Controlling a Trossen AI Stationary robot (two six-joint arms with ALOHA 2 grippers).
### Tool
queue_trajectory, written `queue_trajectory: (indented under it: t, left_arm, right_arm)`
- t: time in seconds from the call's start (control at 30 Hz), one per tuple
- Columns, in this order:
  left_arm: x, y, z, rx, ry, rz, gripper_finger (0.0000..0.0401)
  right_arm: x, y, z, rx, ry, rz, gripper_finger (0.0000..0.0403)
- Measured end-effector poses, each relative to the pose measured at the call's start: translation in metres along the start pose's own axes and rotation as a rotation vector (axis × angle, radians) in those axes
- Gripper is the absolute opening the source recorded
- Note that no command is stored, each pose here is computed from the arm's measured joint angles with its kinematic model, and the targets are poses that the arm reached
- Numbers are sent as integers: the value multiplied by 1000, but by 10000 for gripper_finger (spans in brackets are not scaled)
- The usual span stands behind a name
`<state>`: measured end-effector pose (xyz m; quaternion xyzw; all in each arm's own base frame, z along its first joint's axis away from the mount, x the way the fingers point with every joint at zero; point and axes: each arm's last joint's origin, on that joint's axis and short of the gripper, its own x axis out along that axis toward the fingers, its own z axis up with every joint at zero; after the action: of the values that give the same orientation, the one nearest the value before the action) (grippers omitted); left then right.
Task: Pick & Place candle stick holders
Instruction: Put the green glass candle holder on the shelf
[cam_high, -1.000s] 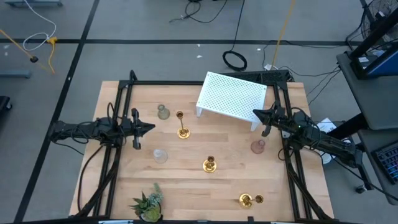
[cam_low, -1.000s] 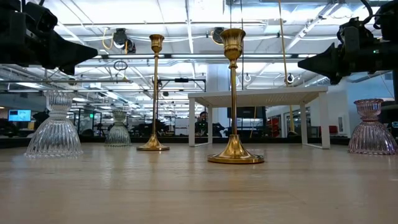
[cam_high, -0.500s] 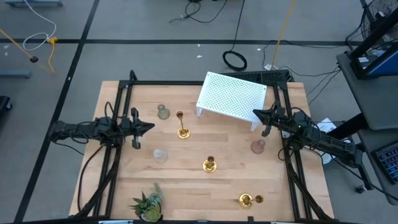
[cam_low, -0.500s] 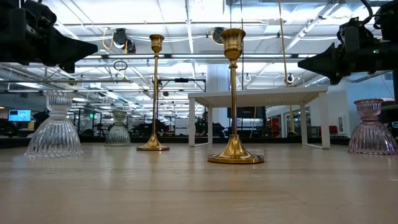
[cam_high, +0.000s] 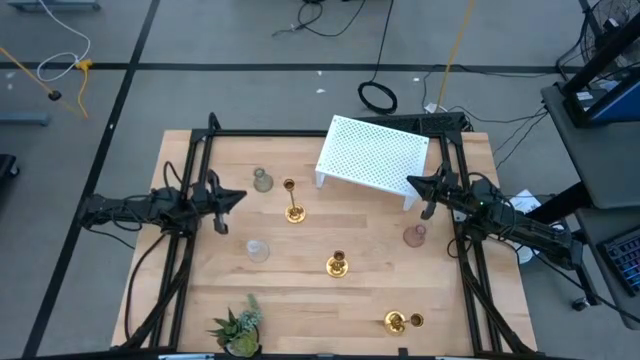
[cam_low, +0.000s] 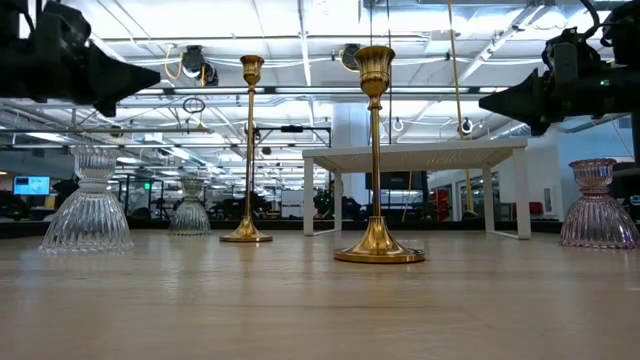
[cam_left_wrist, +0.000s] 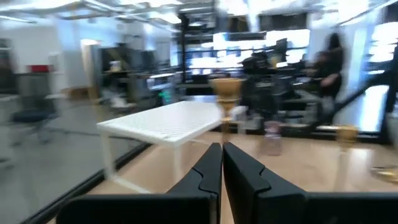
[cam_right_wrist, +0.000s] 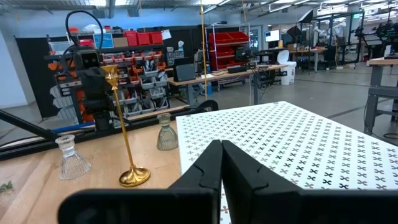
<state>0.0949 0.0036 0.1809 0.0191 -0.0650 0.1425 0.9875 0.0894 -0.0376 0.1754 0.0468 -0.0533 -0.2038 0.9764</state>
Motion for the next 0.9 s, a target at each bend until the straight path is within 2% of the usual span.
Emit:
queue_trajectory:
  t: [0.13, 0.27, 0.4, 0.67, 0.77, 0.9]
  left_arm:
    - [0, 5, 2, -5, 13, 146, 22]
    - [-1, 8, 6, 28, 39, 175, 31]
    - [-2, 11, 8, 95, 96, 202, 73]
    - [-4, 19, -1, 96, 224, 276, 178]
    - [-3, 21, -5, 84, 262, 308, 196]
    - [4, 23, -7, 44, 286, 293, 200]
  right_arm:
    - [0, 0, 0, 0, -2, 1, 0]
    - [0, 0, 1, -2, -7, 1, 0]
    - [0, 0, 4, -1, -43, 5, 0]
    - [-2, 2, 21, -14, -216, 29, 0]
    - [-2, 4, 23, -32, -235, 72, 9]
    - [0, 4, 26, -44, -265, 77, 50]
